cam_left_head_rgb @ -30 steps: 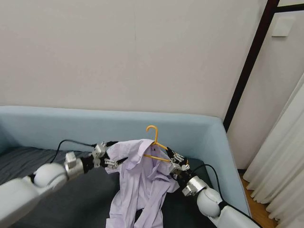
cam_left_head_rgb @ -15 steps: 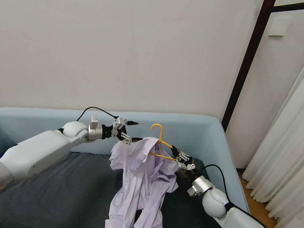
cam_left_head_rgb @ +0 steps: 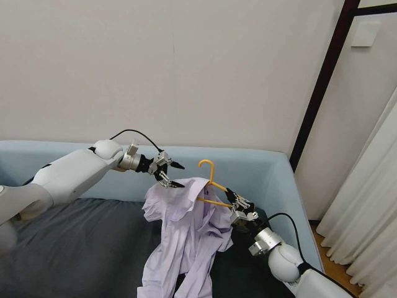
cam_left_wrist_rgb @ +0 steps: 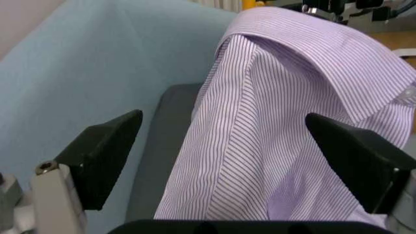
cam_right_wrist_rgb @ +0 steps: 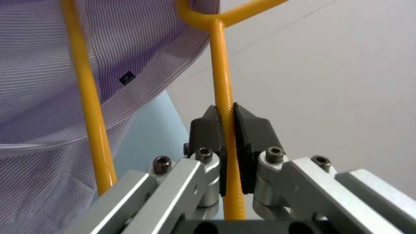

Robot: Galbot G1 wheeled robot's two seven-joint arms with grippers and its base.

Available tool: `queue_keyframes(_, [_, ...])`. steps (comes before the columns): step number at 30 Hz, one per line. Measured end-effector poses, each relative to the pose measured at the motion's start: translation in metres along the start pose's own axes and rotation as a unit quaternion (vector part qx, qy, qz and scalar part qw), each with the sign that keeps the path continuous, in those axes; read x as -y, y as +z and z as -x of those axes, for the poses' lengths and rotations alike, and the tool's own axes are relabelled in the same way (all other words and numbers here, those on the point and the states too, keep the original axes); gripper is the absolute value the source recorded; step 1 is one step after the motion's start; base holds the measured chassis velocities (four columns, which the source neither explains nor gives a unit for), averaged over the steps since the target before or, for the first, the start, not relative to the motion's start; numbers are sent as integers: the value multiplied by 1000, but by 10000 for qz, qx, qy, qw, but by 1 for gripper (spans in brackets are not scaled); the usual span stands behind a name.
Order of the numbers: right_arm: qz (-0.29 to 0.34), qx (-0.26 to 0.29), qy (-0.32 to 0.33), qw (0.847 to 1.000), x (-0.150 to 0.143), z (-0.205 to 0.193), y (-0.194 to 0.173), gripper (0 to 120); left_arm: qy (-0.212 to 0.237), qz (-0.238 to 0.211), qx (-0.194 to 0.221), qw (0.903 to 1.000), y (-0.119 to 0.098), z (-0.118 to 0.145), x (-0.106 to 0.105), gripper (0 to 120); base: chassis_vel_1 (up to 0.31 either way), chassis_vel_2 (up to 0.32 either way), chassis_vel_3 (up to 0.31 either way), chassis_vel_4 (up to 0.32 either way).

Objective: Pick up the clothes from the sofa and hang them on the clothes hanger.

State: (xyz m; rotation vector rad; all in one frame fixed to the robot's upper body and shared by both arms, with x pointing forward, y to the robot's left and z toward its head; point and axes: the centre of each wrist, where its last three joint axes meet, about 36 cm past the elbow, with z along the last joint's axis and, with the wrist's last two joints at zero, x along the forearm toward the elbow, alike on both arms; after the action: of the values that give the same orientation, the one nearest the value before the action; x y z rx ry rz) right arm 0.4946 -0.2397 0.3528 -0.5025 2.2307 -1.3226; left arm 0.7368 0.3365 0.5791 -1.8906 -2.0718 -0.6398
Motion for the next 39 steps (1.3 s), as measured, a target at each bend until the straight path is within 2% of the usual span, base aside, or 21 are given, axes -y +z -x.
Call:
queue_keyframes(5, [-37, 76, -13, 10000, 1, 0, 1, 4, 92, 11, -69, 9999, 0, 8, -3, 94, 0, 0, 0, 0])
queue_keyframes(12, [-119, 116, 103, 9998, 1, 1, 6, 4, 290, -6, -236, 9993, 6, 12, -7, 67, 0, 0, 0, 0])
queue_keyframes(15, [-139, 132, 102, 9998, 2, 2, 7, 4, 350, -55, -189, 9992, 10, 14, -5, 54, 0, 0, 0, 0])
queue_keyframes(16, [-139, 132, 102, 9998, 2, 2, 7, 4, 350, -55, -189, 9992, 10, 14, -5, 54, 0, 0, 0, 0])
queue_keyframes(20, [-151, 132, 93, 9998, 1, 0, 9, 4, 387, -64, -184, 9991, 12, 15, -4, 36, 0, 0, 0, 0])
queue_keyframes(21, [-151, 132, 93, 9998, 1, 0, 9, 4, 387, -64, -184, 9991, 12, 15, -4, 36, 0, 0, 0, 0])
queue_keyframes(28, [-169, 147, 140, 9997, 3, 1, 11, 4, 418, -29, -191, 9989, 11, 18, -5, 9, 0, 0, 0, 0])
queue_keyframes(39, [-104, 155, 146, 9997, 1, -1, 6, 4, 438, 26, -196, 9988, 13, 17, -3, 8, 0, 0, 0, 0])
